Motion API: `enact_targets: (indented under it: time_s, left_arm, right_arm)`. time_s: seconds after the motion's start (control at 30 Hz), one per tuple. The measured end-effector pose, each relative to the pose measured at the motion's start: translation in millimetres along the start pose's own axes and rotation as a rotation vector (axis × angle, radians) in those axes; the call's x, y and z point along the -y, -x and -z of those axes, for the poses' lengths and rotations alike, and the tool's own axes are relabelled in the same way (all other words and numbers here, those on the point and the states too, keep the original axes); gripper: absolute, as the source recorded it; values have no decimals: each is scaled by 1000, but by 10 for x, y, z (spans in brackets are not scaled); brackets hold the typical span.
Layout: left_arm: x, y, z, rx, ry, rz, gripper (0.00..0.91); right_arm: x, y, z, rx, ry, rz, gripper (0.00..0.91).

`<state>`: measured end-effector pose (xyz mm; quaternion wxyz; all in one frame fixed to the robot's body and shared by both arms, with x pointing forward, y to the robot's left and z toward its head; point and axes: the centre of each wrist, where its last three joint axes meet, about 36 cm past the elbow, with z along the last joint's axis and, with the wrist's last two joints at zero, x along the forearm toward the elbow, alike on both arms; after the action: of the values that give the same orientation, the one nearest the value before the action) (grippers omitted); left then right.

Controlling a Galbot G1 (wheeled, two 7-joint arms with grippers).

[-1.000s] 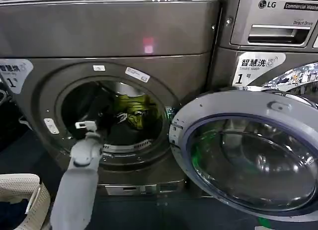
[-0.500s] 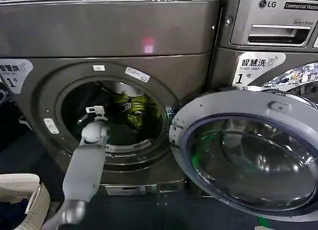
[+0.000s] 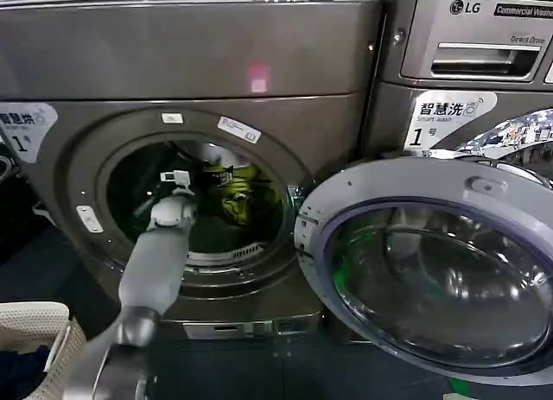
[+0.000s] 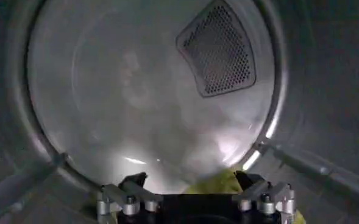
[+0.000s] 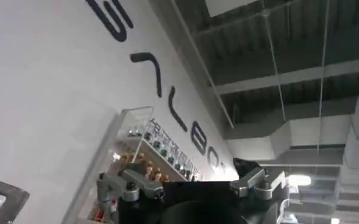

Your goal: Grasp the clothes from the dryer.

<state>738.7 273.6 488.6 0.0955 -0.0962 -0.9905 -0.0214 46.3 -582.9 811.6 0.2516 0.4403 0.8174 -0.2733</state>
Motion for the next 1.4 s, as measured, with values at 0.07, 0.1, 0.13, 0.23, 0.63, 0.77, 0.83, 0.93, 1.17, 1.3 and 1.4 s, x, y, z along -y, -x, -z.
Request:
enact_targets:
  time_s: [0.07, 0.1, 0.13, 0.23, 0.63, 0.77, 0.83, 0.93, 1.17, 1.3, 1.4]
  left_arm:
    - [-46, 34, -9, -25, 14, -17, 907]
    - [-66, 52, -9, -38, 25, -31, 907]
    - [-81, 68, -1, -48, 34, -45, 907]
    - [-110, 112, 22, -85, 63, -94, 907]
    - [-202, 220, 85, -283, 337, -346, 907]
    - [-184, 258, 125, -351, 463, -422, 907]
    - [-161, 280, 143, -388, 537, -446, 907]
    - [-174, 298, 169, -453, 661, -473, 907]
    - [-218, 311, 132, -605, 873, -503, 907]
    - [-256, 309, 123, -679, 965, -514, 907]
    - [-276, 314, 143, -727, 1034, -510, 907]
  right_arm:
    - [-11, 7, -5, 0, 2, 4, 907]
    - [-17, 13, -4, 1, 3, 5, 907]
    - [-20, 16, -4, 2, 3, 7, 907]
    - [-25, 22, -1, 3, 3, 9, 907]
    - [11, 26, -22, 1, 5, 3, 907]
    - [2, 29, -37, 2, 7, 4, 907]
    - [-7, 29, -46, 2, 9, 5, 907]
    - [-14, 26, -64, 0, 10, 6, 907]
    - [-32, 23, -92, -3, 12, 8, 907]
    - [-30, 15, -98, -4, 9, 7, 907]
    - [-16, 1, -110, -7, 3, 2, 907]
